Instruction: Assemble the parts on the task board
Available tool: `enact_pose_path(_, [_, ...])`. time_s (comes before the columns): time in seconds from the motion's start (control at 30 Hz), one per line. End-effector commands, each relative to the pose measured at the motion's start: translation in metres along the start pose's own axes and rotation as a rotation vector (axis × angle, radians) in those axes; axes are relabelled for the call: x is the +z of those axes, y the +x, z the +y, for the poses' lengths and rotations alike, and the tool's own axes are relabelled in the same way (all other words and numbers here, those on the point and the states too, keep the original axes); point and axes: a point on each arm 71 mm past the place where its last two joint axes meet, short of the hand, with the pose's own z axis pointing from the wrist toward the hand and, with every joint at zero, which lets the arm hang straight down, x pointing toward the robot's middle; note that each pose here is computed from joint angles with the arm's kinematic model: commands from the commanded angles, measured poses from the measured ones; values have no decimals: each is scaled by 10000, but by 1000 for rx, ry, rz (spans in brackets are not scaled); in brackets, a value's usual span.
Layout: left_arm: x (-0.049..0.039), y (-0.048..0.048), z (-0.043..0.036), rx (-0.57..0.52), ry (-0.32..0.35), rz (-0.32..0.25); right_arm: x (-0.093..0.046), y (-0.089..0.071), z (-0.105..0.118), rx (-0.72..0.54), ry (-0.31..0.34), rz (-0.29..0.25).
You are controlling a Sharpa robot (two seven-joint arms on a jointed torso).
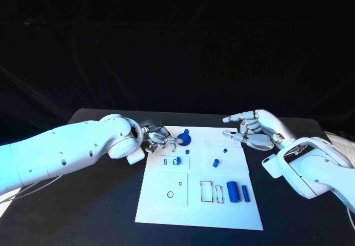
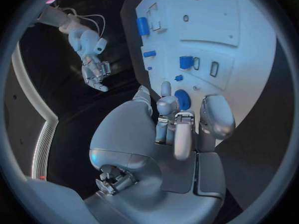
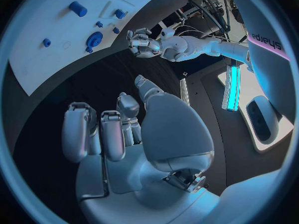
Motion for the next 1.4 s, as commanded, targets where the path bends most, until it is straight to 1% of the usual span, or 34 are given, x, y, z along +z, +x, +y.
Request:
enact_pose_path(0.03, [21, 3, 53, 218, -177, 14, -8, -51, -48, 31, 15, -22])
enact_pose_path(0.23, [89, 1, -41, 304, -228, 6, -20, -91, -91, 24, 38, -38])
enact_pose_path(0.4, [157, 21, -129, 339, -237, 14, -13, -88, -98, 25, 44, -39])
enact_pose_path(0.47, [190, 46, -169, 350, -236, 23, -12, -88, -103, 25, 49, -39])
enact_pose_path(0.57, [228, 80, -205, 363, -237, 37, -8, -87, -110, 25, 54, -39])
enact_pose_path(0.73, [280, 120, -216, 389, -251, 57, 1, -80, -117, 26, 60, -38])
enact_pose_path(0.87, [307, 127, -208, 406, -262, 64, 5, -76, -125, 26, 66, -36])
enact_pose_path(1.2, [337, 172, -221, 433, -268, 99, 24, -58, -131, 28, 69, -29])
enact_pose_path(1.4, [345, 180, -234, 428, -261, 93, 38, -43, -138, 30, 71, -26])
